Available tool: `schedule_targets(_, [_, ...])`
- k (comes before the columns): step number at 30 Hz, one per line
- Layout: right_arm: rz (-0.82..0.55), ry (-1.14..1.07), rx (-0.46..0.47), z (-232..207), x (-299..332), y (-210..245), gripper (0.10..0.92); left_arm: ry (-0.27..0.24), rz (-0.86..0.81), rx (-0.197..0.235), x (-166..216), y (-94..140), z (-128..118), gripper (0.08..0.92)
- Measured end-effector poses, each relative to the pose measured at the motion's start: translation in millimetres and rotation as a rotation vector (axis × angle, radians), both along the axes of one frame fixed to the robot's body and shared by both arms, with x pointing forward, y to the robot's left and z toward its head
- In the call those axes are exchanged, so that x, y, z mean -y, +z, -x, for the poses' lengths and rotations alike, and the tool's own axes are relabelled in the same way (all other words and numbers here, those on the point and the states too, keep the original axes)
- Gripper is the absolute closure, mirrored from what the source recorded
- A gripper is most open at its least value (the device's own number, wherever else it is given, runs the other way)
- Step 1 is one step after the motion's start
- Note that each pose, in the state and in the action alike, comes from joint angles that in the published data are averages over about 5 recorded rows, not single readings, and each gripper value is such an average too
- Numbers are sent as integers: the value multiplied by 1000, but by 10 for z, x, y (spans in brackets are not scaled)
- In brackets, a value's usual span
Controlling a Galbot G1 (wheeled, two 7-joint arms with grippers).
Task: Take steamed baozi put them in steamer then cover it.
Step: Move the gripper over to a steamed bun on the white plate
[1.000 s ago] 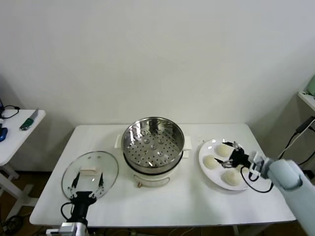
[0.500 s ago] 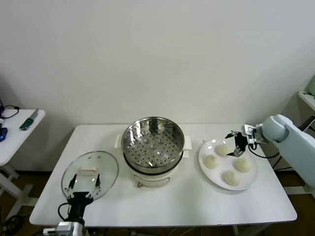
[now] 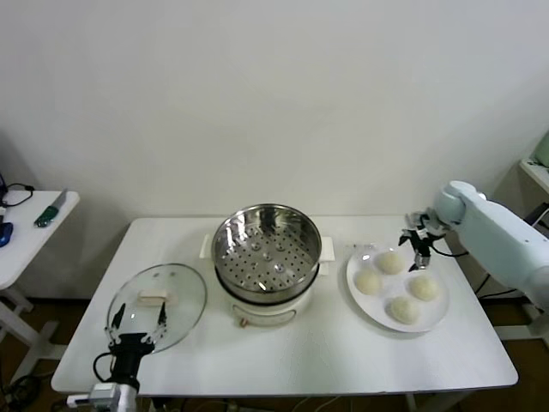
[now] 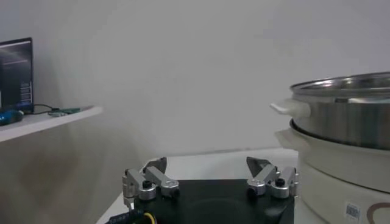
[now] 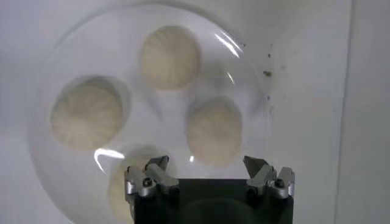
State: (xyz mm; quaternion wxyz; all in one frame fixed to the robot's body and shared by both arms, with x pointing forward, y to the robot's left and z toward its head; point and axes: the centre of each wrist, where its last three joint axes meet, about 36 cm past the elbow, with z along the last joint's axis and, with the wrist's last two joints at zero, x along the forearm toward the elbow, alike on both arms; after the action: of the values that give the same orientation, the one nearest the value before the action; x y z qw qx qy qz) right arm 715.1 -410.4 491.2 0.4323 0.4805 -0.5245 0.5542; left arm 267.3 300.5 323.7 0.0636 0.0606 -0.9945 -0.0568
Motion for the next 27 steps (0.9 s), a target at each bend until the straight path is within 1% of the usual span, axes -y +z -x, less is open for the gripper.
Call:
schedule_targets(14, [2,24,-21,-156,-253,-270,200,6,-13,-15,-83,-45,-9,177])
schedule_targets(27, [29,36,-29,-223,-350,-377,205,11,-11,-31,-98,-104,25,177])
